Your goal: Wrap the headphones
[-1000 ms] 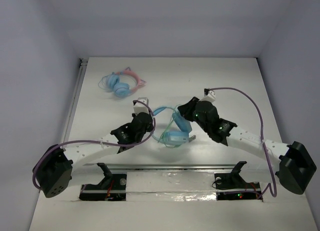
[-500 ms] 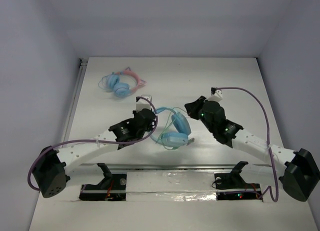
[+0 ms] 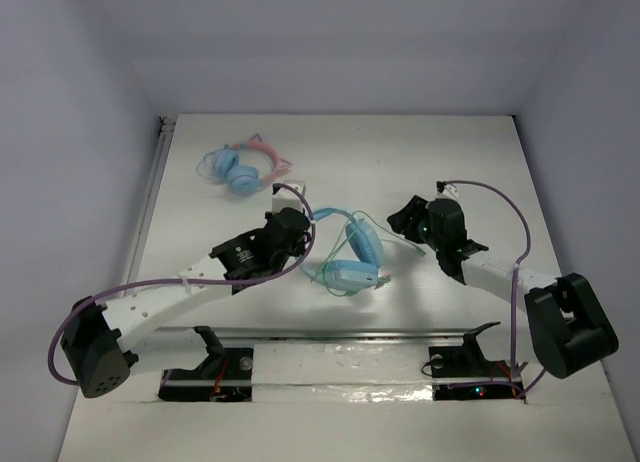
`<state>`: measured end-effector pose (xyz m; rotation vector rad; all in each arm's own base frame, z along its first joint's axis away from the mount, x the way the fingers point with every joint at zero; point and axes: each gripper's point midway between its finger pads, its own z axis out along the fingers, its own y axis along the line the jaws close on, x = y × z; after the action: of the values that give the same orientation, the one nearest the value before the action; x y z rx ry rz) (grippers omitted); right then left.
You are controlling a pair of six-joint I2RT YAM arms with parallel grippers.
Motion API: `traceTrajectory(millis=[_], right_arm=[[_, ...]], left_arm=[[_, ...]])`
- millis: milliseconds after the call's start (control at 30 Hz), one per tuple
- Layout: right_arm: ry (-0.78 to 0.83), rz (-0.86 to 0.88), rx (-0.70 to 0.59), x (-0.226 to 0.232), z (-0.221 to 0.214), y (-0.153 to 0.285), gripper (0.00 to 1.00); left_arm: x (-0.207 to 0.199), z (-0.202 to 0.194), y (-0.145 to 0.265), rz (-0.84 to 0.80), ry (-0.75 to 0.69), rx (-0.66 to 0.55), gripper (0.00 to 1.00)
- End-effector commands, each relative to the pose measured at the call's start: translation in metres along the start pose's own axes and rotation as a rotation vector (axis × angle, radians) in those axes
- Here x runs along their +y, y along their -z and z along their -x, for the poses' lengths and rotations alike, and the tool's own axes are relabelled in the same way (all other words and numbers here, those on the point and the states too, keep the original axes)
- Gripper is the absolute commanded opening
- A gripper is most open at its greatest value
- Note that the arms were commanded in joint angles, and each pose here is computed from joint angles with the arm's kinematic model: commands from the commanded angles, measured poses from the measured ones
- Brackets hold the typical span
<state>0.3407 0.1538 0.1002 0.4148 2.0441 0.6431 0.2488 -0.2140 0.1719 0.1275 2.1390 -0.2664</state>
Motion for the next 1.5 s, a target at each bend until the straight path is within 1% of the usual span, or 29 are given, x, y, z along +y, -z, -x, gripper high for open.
traceTrajectory(millis=[0,67,100,133,267,467,600,767,800,867,900,933,967,1100,1133,1167,1200,1267,1300,1400,1467], right_arm=[[0.076,0.121,-0.019,0.02,0.011,0.0,0.56],[0.076,0.143,0.017,0.023,0.005,-0.001,0.61],[0.07,0.149,0.042,0.023,-0.001,-0.003,0.66],[0.065,0.172,0.074,0.027,-0.008,-0.003,0.67],[0.039,0.159,0.146,0.025,-0.021,-0.014,0.67],[0.034,0.142,0.157,0.019,-0.026,-0.023,0.68],[0.025,0.129,0.176,0.015,-0.032,-0.026,0.66],[0.009,0.163,0.199,0.019,-0.038,-0.023,0.59],[-0.006,0.164,0.2,0.019,-0.039,-0.022,0.51],[-0.017,0.155,0.205,0.016,-0.042,-0.019,0.46],[-0.025,0.156,0.204,0.016,-0.042,-0.019,0.38],[-0.03,0.148,0.208,0.014,-0.045,-0.018,0.34],[-0.036,0.144,0.21,0.012,-0.046,-0.018,0.33],[-0.055,0.155,0.24,0.011,-0.055,-0.017,0.31],[-0.056,0.157,0.248,0.011,-0.057,-0.016,0.3],[-0.059,0.159,0.249,0.011,-0.058,-0.016,0.24],[-0.063,0.157,0.25,0.01,-0.059,-0.016,0.14],[-0.069,0.153,0.245,0.009,-0.058,-0.016,0.07],[-0.067,0.16,0.253,0.011,-0.062,-0.014,0.0],[-0.075,0.178,0.256,0.018,-0.07,-0.007,0.0],[-0.084,0.204,0.253,0.03,-0.076,-0.003,0.0]], left_arm=[[-0.025,0.05,0.018,-0.098,0.101,-0.116,0.0],[-0.025,0.05,0.018,-0.095,0.097,-0.112,0.0],[-0.024,0.051,0.019,-0.092,0.097,-0.113,0.0],[-0.023,0.052,0.02,-0.094,0.097,-0.115,0.0],[-0.021,0.063,0.024,-0.114,0.123,-0.142,0.0],[-0.018,0.073,0.024,-0.127,0.146,-0.162,0.0],[-0.014,0.091,0.027,-0.147,0.173,-0.199,0.0],[-0.014,0.103,0.025,-0.157,0.189,-0.218,0.0],[-0.015,0.105,0.024,-0.159,0.19,-0.221,0.0],[-0.014,0.108,0.023,-0.157,0.198,-0.229,0.0],[-0.016,0.11,0.022,-0.161,0.204,-0.233,0.0],[-0.017,0.11,0.021,-0.165,0.205,-0.233,0.0],[-0.018,0.112,0.02,-0.168,0.207,-0.234,0.0],[-0.024,0.116,0.016,-0.181,0.221,-0.239,0.0],[-0.022,0.118,0.015,-0.175,0.228,-0.242,0.0],[-0.023,0.12,0.015,-0.178,0.233,-0.247,0.0],[-0.024,0.122,0.015,-0.182,0.236,-0.253,0.0],[-0.025,0.125,0.014,-0.182,0.248,-0.262,0.0],[-0.027,0.127,0.013,-0.187,0.255,-0.268,0.0],[-0.028,0.132,0.008,-0.185,0.29,-0.283,0.0],[-0.034,0.141,0.005,-0.206,0.337,-0.318,0.0]])
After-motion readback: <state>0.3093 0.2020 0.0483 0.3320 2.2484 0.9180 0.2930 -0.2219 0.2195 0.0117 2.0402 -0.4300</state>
